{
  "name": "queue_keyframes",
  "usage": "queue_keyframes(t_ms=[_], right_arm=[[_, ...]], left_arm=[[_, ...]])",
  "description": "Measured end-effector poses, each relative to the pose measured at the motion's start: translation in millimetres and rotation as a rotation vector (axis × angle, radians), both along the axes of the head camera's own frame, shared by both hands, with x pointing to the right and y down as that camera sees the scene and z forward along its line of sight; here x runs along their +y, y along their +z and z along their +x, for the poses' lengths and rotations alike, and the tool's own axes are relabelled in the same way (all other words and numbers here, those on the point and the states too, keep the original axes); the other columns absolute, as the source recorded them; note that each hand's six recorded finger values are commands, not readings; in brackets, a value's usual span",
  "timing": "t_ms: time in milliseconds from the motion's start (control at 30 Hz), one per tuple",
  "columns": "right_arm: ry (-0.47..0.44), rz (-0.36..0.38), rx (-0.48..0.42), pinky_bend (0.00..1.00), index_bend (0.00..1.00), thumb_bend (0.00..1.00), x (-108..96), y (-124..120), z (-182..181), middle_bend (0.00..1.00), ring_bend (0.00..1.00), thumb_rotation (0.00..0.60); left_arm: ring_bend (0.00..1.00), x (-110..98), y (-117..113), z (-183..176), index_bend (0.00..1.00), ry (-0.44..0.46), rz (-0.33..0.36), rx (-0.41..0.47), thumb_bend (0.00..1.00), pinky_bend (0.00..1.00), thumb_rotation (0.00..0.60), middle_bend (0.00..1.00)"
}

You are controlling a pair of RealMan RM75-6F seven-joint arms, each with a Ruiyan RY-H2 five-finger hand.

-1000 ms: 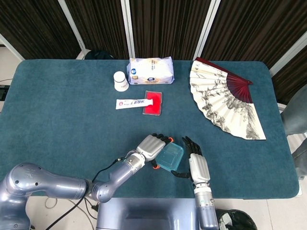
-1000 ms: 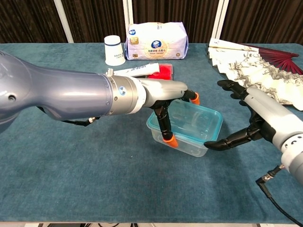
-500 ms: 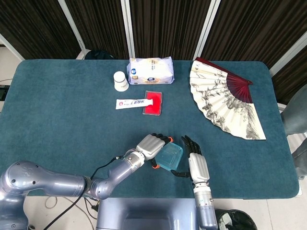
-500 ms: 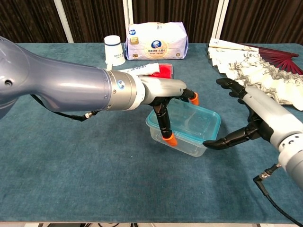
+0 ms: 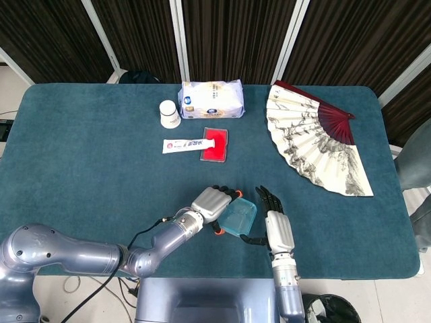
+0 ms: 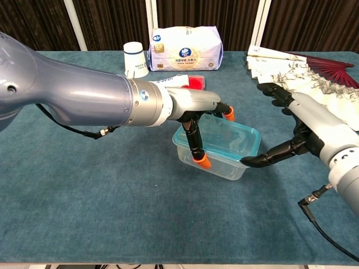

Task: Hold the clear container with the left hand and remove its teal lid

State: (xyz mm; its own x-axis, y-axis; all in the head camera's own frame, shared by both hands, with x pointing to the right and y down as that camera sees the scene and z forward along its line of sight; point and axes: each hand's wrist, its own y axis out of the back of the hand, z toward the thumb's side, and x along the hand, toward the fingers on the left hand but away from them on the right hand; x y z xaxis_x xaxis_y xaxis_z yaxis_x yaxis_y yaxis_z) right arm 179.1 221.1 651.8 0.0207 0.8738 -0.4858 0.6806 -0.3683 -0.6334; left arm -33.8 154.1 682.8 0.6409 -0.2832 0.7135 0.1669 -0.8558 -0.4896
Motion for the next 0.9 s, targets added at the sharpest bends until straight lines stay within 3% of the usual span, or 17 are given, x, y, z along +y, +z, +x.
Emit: queue_keyframes(t_ms=[133,767,900], right_arm=[[0.002,-0.002,-0.002,0.0,0.0,0.17,0,-1,0,0.0,0.0,0.6],[-0.006,-0.001,0.018,0.0,0.0,0.17,1,2,2,0.0,0.0,0.6],[-0.008,0.01,0.024,0.0,0.18,0.17,0,1,4,0.11,0.0,0.6]], left_arm=[[0.22,0,0,0,0.19,0.005,-0.001,-0.003,0.11,0.39,0.6,0.28],[0.19,-4,-2,-1,0.16,-0.007,0.008,0.003,0.1,0.36,0.6,0.24],[0.12,-8,-2,-3,0.08,-0.021,0.03,0.003,0.1,0.31,0.6,0.17]])
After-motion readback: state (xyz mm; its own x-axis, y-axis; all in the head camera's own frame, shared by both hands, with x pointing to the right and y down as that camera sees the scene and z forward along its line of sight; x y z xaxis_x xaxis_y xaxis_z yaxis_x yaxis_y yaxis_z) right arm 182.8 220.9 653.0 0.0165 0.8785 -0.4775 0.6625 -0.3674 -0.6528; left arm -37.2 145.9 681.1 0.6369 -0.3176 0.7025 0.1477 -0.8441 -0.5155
